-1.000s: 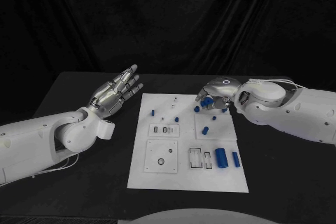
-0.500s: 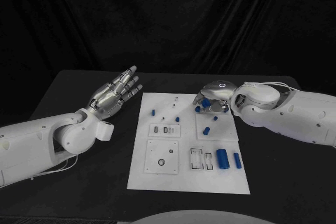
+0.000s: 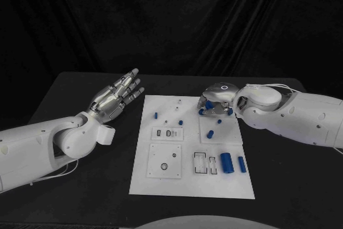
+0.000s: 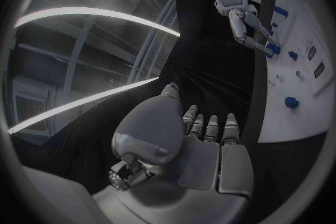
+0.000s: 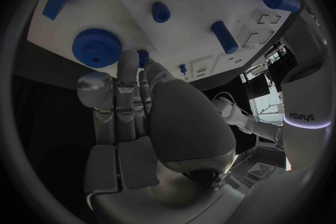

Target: Assemble the parts on the task board

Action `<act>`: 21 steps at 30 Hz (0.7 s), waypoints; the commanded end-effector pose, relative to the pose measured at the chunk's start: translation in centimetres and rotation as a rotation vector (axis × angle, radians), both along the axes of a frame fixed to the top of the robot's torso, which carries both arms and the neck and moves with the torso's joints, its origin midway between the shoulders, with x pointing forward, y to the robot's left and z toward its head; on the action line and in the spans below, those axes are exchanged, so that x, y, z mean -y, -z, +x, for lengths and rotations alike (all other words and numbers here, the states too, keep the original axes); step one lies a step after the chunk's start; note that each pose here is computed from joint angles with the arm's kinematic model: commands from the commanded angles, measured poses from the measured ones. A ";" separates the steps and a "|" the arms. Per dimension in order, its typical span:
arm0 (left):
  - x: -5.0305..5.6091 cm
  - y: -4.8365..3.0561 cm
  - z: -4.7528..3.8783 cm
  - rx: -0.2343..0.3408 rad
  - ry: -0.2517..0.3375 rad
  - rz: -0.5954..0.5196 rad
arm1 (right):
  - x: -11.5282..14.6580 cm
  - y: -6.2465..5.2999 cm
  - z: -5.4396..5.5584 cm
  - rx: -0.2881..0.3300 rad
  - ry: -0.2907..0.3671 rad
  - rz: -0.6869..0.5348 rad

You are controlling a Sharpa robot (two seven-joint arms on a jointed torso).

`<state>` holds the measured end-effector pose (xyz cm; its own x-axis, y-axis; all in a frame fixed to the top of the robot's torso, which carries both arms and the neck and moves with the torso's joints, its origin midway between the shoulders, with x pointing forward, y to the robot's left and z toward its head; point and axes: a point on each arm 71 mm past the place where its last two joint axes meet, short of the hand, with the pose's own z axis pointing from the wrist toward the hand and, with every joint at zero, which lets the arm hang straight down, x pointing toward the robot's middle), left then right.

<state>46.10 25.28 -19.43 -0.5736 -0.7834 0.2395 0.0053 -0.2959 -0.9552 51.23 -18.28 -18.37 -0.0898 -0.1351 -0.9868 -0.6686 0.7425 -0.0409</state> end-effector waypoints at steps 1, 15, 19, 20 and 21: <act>0.2 -0.22 0.00 0.013 0.019 -0.013 | 0.0 0.3 0.1 0.001 -0.004 -0.008; 0.3 -0.12 0.23 0.010 0.029 -0.013 | 0.0 1.6 0.2 -0.021 -0.005 -0.016; 0.3 -0.08 0.31 0.008 0.031 -0.013 | -0.1 1.9 0.3 -0.023 -0.011 -0.014; 0.3 -0.06 0.33 0.008 0.032 -0.013 | -0.1 2.0 0.3 -0.022 -0.015 -0.012; 0.3 -0.06 0.33 0.008 0.032 -0.013 | -0.2 2.0 0.3 -0.021 -0.017 -0.010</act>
